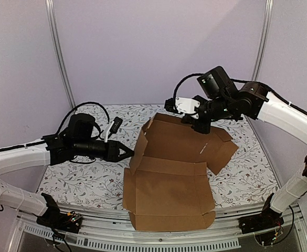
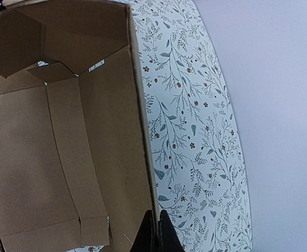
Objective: Fold the paper box
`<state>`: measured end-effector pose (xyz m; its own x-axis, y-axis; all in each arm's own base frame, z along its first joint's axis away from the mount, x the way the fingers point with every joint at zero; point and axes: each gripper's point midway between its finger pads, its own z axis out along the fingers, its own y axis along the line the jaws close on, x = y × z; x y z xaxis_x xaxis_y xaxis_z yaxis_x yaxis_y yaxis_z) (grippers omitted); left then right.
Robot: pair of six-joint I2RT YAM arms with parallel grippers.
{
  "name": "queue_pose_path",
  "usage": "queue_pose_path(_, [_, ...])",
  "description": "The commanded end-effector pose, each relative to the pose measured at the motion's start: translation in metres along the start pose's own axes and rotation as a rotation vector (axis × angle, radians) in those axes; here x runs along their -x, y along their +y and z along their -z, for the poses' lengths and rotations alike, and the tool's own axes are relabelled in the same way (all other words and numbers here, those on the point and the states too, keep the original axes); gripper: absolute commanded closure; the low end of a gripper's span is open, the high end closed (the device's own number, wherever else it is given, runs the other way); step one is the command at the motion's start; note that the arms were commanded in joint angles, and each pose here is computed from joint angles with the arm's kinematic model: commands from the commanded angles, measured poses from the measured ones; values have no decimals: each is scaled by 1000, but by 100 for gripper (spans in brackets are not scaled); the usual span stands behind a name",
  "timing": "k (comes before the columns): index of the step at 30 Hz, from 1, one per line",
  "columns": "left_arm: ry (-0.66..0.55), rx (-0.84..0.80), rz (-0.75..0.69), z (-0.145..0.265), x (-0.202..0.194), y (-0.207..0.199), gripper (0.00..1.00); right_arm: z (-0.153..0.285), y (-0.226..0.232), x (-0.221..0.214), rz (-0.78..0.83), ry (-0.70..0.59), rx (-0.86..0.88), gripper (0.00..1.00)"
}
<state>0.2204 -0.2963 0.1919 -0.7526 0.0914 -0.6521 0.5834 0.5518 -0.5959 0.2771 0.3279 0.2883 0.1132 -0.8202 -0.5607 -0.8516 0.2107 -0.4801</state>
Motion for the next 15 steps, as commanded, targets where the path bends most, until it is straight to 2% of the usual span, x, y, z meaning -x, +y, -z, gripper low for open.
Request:
queue_pose_path(1, [-2, 15, -53, -11, -7, 3, 67, -1, -3, 15, -37, -51, 2, 100])
queue_pose_path(6, [-29, 40, -96, -12, -9, 9, 63, -9, 6, 6, -49, -25, 27, 100])
queue_pose_path(15, [-68, 70, -135, -17, -10, 21, 62, -29, 25, -8, -30, 34, 66, 100])
